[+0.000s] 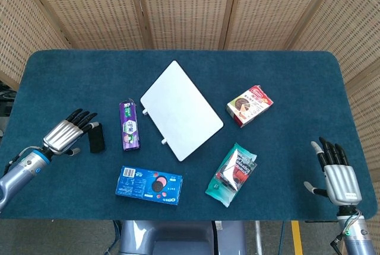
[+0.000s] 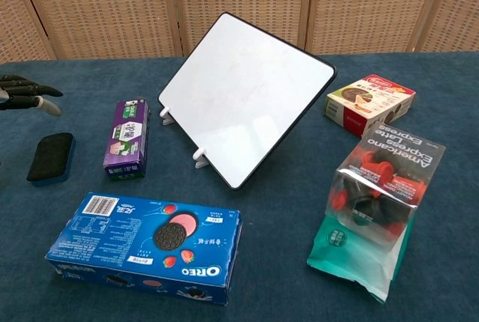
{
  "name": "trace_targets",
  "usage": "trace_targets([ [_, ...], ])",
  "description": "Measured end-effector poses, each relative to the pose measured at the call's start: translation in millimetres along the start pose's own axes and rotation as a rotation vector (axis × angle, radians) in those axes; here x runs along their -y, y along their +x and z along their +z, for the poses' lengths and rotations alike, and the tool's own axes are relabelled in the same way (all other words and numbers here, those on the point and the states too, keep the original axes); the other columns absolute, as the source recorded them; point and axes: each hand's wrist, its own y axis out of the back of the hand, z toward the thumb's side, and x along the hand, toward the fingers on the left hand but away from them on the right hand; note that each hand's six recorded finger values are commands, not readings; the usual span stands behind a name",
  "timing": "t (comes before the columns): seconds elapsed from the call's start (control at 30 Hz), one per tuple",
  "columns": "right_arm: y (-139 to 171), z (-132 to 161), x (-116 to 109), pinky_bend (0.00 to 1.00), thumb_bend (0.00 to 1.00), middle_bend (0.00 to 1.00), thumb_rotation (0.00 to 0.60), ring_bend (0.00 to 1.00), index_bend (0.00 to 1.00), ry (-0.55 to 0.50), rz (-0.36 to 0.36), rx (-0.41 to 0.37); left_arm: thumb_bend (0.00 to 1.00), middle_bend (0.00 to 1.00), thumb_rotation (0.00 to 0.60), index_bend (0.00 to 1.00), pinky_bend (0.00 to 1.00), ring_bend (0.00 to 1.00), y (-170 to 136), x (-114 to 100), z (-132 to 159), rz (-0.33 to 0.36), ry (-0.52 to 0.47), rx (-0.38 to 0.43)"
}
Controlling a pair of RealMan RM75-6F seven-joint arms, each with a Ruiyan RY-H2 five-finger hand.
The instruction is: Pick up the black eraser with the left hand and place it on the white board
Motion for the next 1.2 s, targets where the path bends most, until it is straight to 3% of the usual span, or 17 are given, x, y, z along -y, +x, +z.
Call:
trace_targets([
  [0.53,-1.8,-1.4,1.1,0.00,0.05,0.00,0.600,0.00,0.02,0.005,0.000,0.006,0.21,0.00,0.600,0.20,0.00,0.00,22.8,16.9,11.6,-0.051,0.004,0.034],
  [1.2,-1.6,-1.2,-1.4,0.00,0.05,0.00,0.600,0.00,0.02,-0.001,-0.006,0.004,0.24,0.00,0.600,0.24,0.00,0.00,32.7,20.2,15.0,-0.066,-0.010,0.017],
])
